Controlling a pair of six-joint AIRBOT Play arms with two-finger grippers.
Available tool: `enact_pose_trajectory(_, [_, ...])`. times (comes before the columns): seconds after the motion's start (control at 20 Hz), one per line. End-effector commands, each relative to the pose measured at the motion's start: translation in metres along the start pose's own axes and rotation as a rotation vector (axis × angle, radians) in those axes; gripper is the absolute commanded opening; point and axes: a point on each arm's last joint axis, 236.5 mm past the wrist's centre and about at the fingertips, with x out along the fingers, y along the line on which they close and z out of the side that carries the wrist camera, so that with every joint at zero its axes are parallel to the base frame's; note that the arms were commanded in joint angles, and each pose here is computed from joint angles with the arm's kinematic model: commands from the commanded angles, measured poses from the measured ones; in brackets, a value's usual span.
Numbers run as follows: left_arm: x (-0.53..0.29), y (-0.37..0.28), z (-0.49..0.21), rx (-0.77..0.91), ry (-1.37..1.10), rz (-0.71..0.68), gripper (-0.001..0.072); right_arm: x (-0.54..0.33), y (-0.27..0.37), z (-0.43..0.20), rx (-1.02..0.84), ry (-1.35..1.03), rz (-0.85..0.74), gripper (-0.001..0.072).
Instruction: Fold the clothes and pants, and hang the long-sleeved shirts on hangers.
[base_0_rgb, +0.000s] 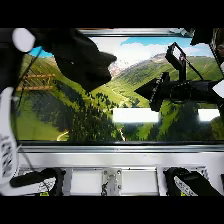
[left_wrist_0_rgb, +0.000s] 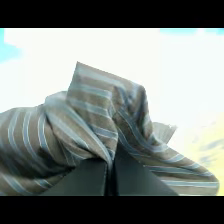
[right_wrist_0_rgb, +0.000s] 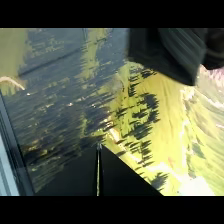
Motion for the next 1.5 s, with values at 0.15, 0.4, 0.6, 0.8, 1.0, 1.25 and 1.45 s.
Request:
enact_pose_trajectory(0.15, [-0.181, -0.061, 0.018, 0.072, -0.186, -0.147, 0.0009, -0.001, 0.017, 0.022, 0.071, -0.09, 0.076, 0.0017])
enact_pose_trajectory(0.4, [-0.208, -0.1, -0.018, 0.003, -0.146, -0.28, 0.0009, -0.011, 0.021, 0.016, 0.094, -0.072, 0.104, 0.0016])
enact_pose_trajectory(0.6, [-0.152, -0.136, -0.061, 0.026, 0.021, -0.331, 0.0009, -0.042, -0.062, 0.002, 0.365, -0.088, -0.221, 0.0016])
enact_pose_trajectory(0.8, [-0.053, -0.188, -0.149, 0.026, 0.278, -0.413, 0.001, -0.08, -0.115, -0.027, 0.605, -0.099, -0.434, 0.0016])
enact_pose_trajectory(1.0, [0.024, -0.205, -0.215, -0.008, 0.483, -0.412, 0.0702, -0.11, -0.144, -0.063, 0.632, -0.018, -0.591, 0.0021])
enact_pose_trajectory(1.25, [0.036, -0.116, -0.199, -0.073, 0.582, -0.273, 0.069, -0.105, -0.14, -0.097, 0.66, 0.112, -0.572, 0.0616])
enact_pose_trajectory(1.45, [0.003, -0.046, -0.25, -0.162, 0.699, -0.151, 0.069, -0.066, -0.131, -0.143, 0.742, 0.229, -0.474, 0.0584])
